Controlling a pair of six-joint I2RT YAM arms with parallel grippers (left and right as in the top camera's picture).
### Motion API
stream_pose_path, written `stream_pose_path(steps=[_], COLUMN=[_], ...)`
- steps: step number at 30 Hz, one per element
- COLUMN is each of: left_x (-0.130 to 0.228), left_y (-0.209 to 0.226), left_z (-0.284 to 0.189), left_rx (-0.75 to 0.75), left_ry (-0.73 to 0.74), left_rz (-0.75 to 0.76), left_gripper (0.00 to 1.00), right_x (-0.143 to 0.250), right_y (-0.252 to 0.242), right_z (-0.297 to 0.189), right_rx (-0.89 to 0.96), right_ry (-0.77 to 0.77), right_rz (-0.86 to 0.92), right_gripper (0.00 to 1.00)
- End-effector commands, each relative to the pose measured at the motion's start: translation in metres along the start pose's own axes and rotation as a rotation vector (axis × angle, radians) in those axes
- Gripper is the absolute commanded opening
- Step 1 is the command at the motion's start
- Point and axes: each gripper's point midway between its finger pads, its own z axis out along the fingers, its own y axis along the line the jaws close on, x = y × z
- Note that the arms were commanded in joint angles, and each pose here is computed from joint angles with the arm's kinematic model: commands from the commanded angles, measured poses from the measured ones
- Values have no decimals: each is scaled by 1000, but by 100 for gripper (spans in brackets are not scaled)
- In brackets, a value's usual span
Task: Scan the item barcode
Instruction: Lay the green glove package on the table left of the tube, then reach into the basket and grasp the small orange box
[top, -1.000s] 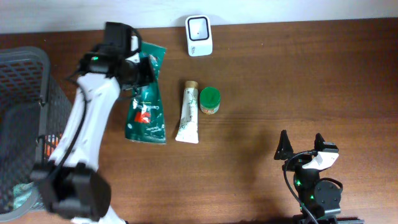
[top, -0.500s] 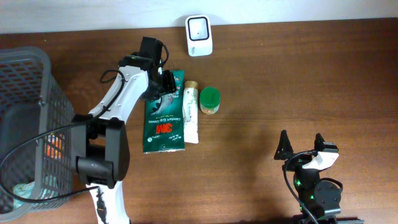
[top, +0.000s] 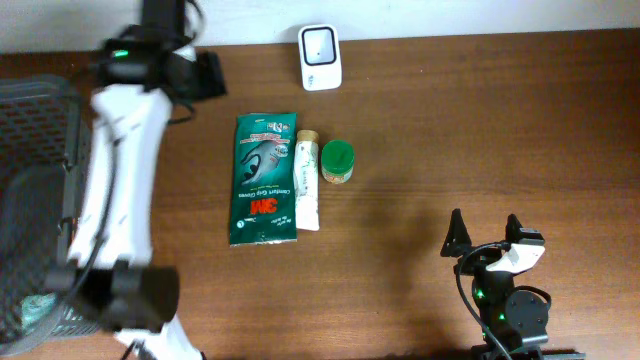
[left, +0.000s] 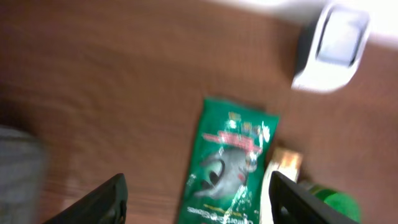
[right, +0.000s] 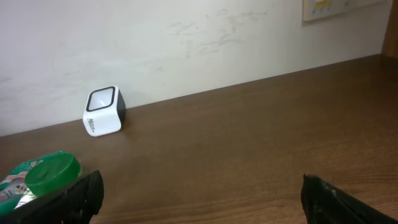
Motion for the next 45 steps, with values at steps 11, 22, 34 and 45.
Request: stream_pose_path(steps=[11,22,34,45], left_x=[-13,48,116,161], left_y=[229,320,342,339], left_z=[-152,-130,-38,32], left_rx=[-303,-438,-406,-303], left_ry=[-275,-71,234,337], left_rz=[-449,-695,-689,-573], left_gripper=[77,76,71,66], right_x=[3,3,3,3], right_y=[1,1,1,1], right_z=[0,0,0,0], right_rx=[-6,-6,-6,-6], right_ry=[6,6,6,6], right_rz=[-7,-7,-7,-7], right_gripper=[98,98,98,98])
